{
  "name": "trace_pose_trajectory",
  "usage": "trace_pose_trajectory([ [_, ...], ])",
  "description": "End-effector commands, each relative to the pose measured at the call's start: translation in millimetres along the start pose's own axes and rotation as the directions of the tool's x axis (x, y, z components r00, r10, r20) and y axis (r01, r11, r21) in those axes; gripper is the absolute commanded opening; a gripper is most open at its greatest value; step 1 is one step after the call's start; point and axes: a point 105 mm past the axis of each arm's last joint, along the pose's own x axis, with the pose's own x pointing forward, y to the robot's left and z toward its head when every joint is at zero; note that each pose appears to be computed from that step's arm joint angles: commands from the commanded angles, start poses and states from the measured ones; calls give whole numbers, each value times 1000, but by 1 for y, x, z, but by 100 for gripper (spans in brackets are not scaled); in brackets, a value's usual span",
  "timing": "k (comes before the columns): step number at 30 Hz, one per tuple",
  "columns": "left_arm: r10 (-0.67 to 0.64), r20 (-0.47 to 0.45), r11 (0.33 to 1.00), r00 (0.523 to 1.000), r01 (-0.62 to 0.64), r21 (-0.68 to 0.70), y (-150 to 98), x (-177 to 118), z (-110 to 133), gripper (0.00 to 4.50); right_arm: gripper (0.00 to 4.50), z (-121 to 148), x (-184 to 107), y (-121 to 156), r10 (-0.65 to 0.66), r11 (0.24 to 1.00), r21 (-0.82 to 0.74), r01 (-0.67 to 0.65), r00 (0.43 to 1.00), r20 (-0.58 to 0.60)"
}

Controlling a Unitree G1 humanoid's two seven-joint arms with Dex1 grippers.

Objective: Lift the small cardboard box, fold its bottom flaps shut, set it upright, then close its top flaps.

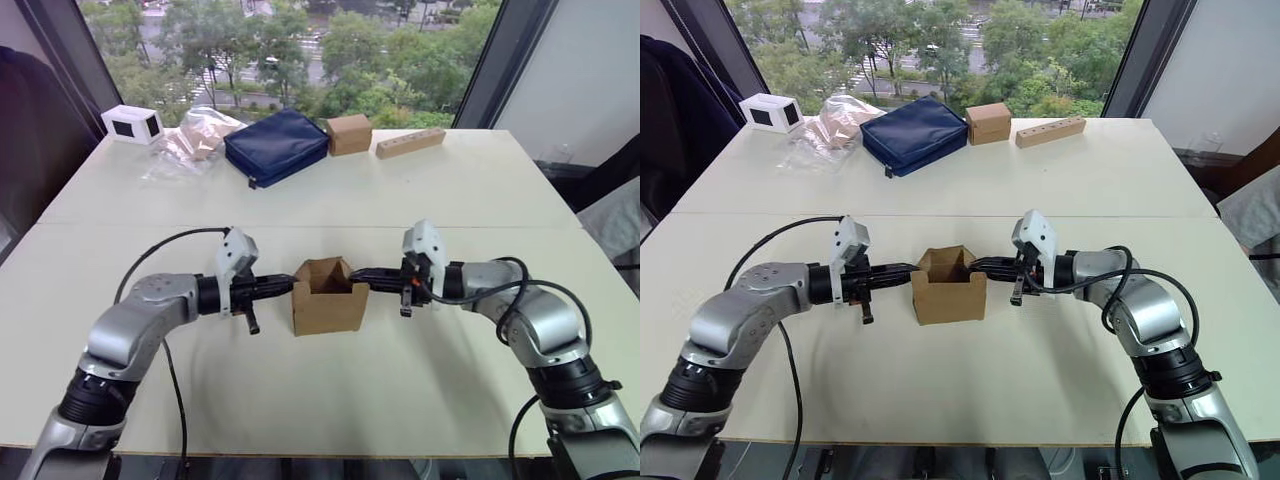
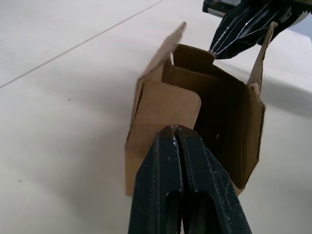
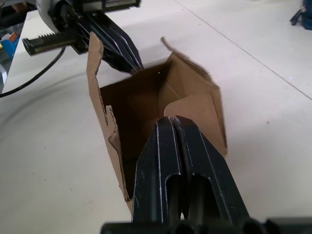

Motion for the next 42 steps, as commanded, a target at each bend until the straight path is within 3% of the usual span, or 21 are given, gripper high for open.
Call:
trace_pose_trajectory([
  [1, -16, 10, 998, 1000, 15, 66, -1, 3, 7, 5, 0, 6, 8, 0, 18, 998, -57, -18, 1000, 1],
  [12, -4, -5, 994, 1000, 4, 112, 2, 7, 1, 5, 0, -6, 15, -6, 40, 994, -94, -48, 996, -80],
  [21, 3, 28, 995, 1000, -6, 103, 4, 3, 9, 5, 0, -4, 10, -4, 44, 995, -84, -50, 997, -67],
  [26, -9, 149, 998, 989, 0, 61, 15, -14, 48, 5, 0, 24, -12, -11, 0, 997, -81, 2, 1000, 21],
  [27, 36, 176, 996, 984, -50, 75, 26, -16, 58, 5, 0, 31, -19, -12, -11, 997, -80, 14, 999, 36],
  [30, 67, 188, 990, 980, -89, 113, 40, -19, 70, 5, 0, 44, -33, -13, -32, 997, -75, 37, 997, 65],
  [34, 44, 113, 992, 993, -57, 112, 53, -12, 51, 5, 0, 62, -41, -5, -29, 996, -76, 37, 994, 104],
  [39, -46, 20, 999, 999, 46, 19, 65, 5, 12, 5, 0, 65, -29, 55, 162, 983, -99, -156, 986, 45],
  [42, -71, -1, 997, 997, 71, -10, 71, 12, 1, 5, 0, 61, -23, 73, 201, 974, -111, -199, 980, 9],
])
